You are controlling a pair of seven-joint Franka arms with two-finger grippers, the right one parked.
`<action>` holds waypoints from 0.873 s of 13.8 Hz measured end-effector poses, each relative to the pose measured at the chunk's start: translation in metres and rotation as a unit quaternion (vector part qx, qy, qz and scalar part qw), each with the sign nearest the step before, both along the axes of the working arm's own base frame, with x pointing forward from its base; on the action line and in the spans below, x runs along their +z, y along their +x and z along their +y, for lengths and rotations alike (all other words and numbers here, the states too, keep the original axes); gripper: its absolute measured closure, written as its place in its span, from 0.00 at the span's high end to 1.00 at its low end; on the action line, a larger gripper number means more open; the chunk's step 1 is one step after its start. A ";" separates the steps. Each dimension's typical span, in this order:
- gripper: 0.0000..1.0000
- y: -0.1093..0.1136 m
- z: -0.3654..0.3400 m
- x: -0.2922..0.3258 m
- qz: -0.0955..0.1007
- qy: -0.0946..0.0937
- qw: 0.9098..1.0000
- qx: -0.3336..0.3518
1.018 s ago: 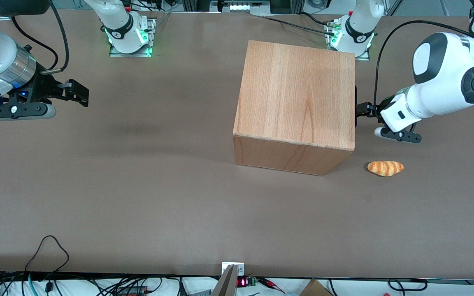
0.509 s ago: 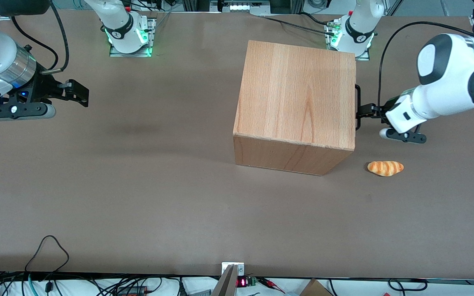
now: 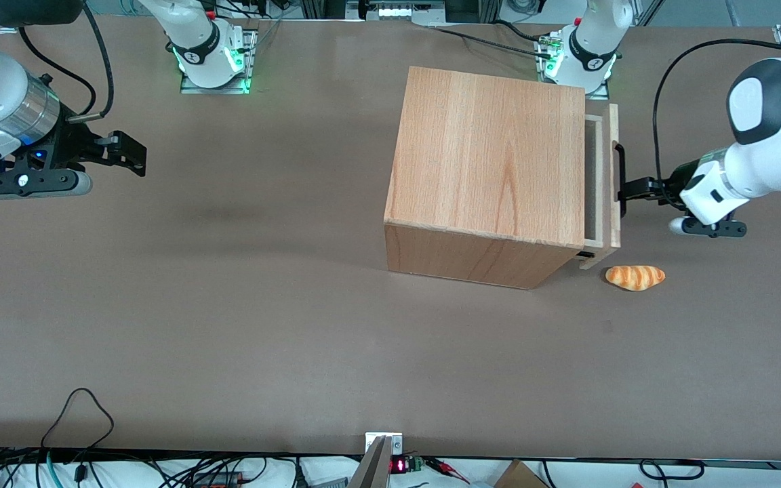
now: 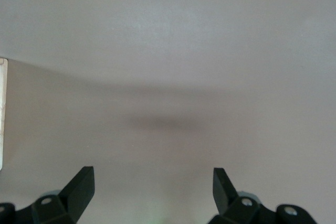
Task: Open top drawer with left arm
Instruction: 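Pull the drawer handle outward from the cabinet with the left gripper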
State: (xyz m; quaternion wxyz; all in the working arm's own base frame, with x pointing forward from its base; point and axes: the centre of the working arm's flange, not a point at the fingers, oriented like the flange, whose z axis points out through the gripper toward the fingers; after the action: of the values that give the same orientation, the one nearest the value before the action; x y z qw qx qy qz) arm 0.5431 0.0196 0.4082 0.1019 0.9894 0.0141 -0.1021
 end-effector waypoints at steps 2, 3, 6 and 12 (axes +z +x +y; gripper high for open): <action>1.00 0.000 0.016 0.000 -0.002 0.005 1.000 0.012; 1.00 -0.001 0.024 0.000 -0.003 0.009 1.000 0.017; 1.00 -0.002 0.047 0.000 -0.006 0.016 0.999 0.034; 1.00 -0.004 0.084 -0.003 -0.013 0.027 0.998 0.062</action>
State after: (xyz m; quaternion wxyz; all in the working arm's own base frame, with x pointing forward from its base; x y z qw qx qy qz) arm 0.5387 0.1041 0.4054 0.0811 0.9903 0.0769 -0.0823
